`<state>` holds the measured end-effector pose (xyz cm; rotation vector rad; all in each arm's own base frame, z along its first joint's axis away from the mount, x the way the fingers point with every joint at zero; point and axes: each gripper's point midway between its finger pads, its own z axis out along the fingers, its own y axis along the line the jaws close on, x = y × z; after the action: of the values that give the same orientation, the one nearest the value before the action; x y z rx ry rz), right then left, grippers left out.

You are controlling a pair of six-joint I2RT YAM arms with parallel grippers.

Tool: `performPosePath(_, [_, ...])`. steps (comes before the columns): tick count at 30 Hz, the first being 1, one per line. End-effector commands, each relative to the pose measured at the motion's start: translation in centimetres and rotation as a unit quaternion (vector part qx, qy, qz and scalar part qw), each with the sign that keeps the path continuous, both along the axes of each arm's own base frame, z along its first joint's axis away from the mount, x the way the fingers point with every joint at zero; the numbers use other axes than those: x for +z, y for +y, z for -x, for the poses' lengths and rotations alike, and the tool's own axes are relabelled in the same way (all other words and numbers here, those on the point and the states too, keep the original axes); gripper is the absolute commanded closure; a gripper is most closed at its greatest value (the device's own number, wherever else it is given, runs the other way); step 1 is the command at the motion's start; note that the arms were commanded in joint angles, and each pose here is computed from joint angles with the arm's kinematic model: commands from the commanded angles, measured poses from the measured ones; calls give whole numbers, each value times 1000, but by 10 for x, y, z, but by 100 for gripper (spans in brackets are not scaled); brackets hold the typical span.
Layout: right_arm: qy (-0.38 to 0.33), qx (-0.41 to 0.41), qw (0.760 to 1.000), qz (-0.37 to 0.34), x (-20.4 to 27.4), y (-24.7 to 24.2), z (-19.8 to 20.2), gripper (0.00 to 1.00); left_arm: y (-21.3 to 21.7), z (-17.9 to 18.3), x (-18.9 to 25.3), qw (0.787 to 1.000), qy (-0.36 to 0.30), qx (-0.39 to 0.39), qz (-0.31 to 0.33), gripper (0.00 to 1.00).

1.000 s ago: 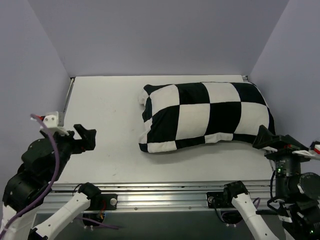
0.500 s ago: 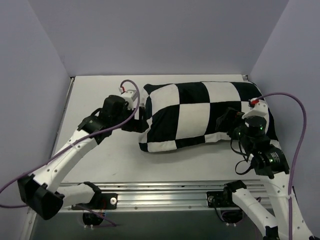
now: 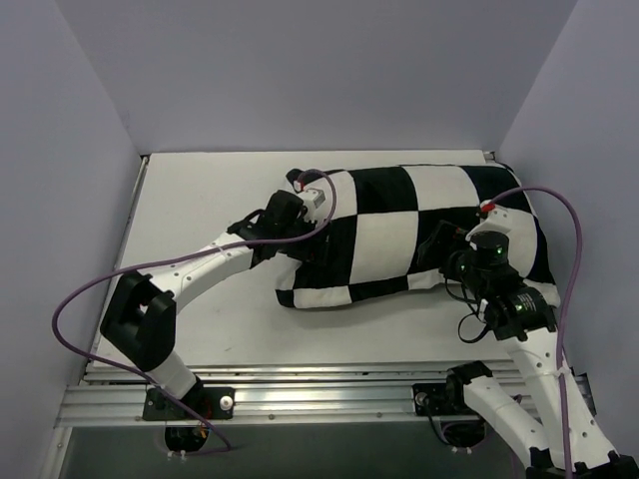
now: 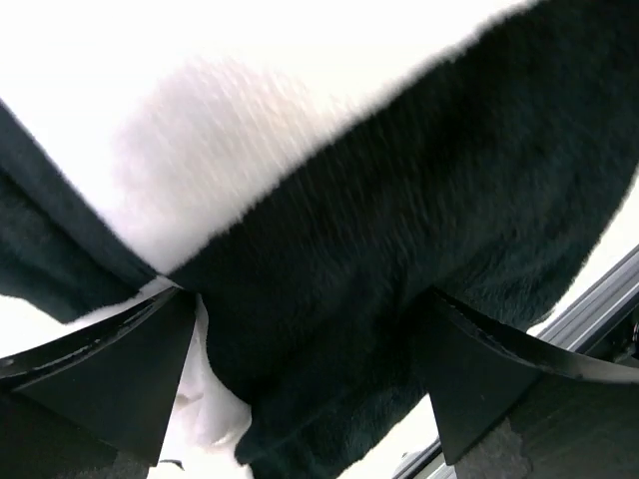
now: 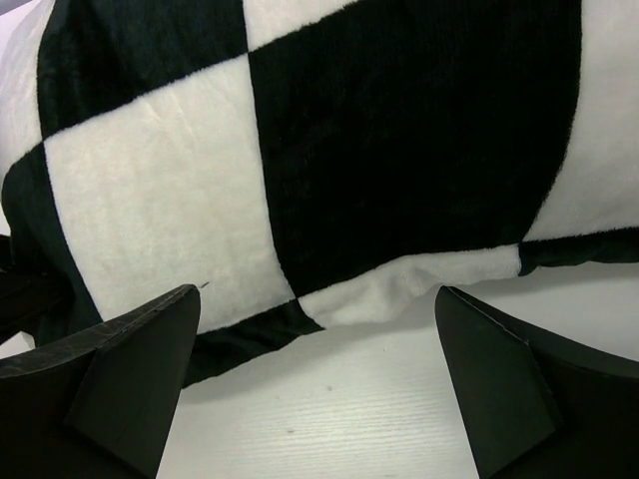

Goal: Remove the pillowcase from the pillow

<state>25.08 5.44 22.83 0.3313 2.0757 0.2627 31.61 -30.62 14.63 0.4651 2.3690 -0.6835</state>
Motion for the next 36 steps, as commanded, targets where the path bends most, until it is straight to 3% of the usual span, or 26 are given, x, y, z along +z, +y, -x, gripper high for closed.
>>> performPosePath(1, [0,-4,1000,-6,-10,3,-7,0,-6,7,-23,1000,15,7,14,3])
performPosePath(2, [0,-2,1000,-7,-12,4,-8,0,-5,11,-27,999,22,14,19,11])
performPosePath(7, [9,-12,1000,-21,-23,7,-12,0,17,24,-42,999,24,41,4,97])
performPosePath(13, [36,4,998,-48,-50,23,-25,0,46,62,-30,998,28,58,11,98])
performPosePath(18, [40,56,994,-87,-70,55,-55,0,68,115,-39,995,75,58,-18,98])
performPosePath(20, [67,74,991,-93,-84,66,-64,1,66,141,-32,995,85,51,-12,98])
performPosePath(28, [33,158,981,-109,-61,125,-114,0,34,216,-1,997,68,-2,39,97])
performPosePath(30, [40,169,979,-107,-66,133,-118,0,23,233,3,997,62,-31,43,88])
performPosePath(31, [39,176,978,-107,-63,136,-120,0,21,233,3,997,56,-32,35,70])
performPosePath(32, [41,180,977,-106,-60,137,-118,0,18,235,14,997,52,-38,32,60])
performPosePath(33, [37,179,978,-101,-56,135,-118,0,18,233,21,998,48,-35,29,34])
performPosePath(34, [32,174,980,-96,-51,131,-118,0,18,227,27,999,38,-24,19,22])
performPosePath(36, [11,153,985,-79,-28,118,-116,0,20,217,64,1000,21,-3,19,9])
